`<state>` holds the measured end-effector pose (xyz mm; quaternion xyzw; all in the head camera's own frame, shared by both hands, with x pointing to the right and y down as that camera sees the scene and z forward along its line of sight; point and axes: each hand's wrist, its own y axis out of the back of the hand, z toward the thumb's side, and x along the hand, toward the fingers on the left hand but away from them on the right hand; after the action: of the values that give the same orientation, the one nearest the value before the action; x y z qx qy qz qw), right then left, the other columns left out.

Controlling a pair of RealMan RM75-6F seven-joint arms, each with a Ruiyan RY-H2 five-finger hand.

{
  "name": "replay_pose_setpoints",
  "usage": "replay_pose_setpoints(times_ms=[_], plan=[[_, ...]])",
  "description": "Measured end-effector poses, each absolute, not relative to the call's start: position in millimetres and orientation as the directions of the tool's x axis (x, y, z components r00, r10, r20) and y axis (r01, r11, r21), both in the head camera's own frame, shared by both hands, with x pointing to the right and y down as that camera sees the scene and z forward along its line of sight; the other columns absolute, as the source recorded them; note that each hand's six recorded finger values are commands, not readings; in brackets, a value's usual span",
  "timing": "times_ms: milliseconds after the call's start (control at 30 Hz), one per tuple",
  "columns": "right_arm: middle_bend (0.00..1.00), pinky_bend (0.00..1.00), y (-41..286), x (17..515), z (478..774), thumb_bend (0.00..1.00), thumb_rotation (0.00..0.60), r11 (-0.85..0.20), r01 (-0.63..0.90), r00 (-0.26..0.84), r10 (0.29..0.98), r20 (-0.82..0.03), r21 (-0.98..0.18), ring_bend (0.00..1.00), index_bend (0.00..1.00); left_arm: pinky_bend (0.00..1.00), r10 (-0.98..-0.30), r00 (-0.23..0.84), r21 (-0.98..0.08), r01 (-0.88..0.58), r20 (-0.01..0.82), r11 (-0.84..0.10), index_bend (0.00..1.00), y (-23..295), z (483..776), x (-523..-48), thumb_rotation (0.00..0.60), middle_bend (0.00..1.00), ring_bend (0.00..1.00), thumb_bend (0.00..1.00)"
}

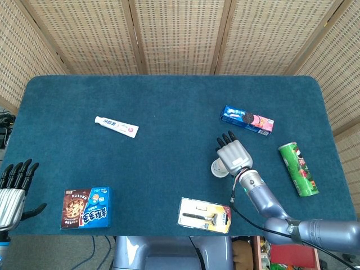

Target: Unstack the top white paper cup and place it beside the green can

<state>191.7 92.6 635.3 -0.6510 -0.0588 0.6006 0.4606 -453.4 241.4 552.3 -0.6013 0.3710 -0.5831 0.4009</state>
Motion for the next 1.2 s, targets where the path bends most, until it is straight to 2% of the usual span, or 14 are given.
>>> replay_pose_setpoints(times_ms=[1200], plan=[[0.14, 0.02, 90.3, 193.0, 649.1, 0.43, 0.600, -0.571, -0.419, 0.272, 0.663, -0.698, -0.706, 0.00, 0.35, 0.00, -0.912, 0.051, -0.914, 0.025, 0.406, -0.406, 0.00, 241.0, 553.9, -452.6, 0.600, 0.00, 0.00, 0.00]])
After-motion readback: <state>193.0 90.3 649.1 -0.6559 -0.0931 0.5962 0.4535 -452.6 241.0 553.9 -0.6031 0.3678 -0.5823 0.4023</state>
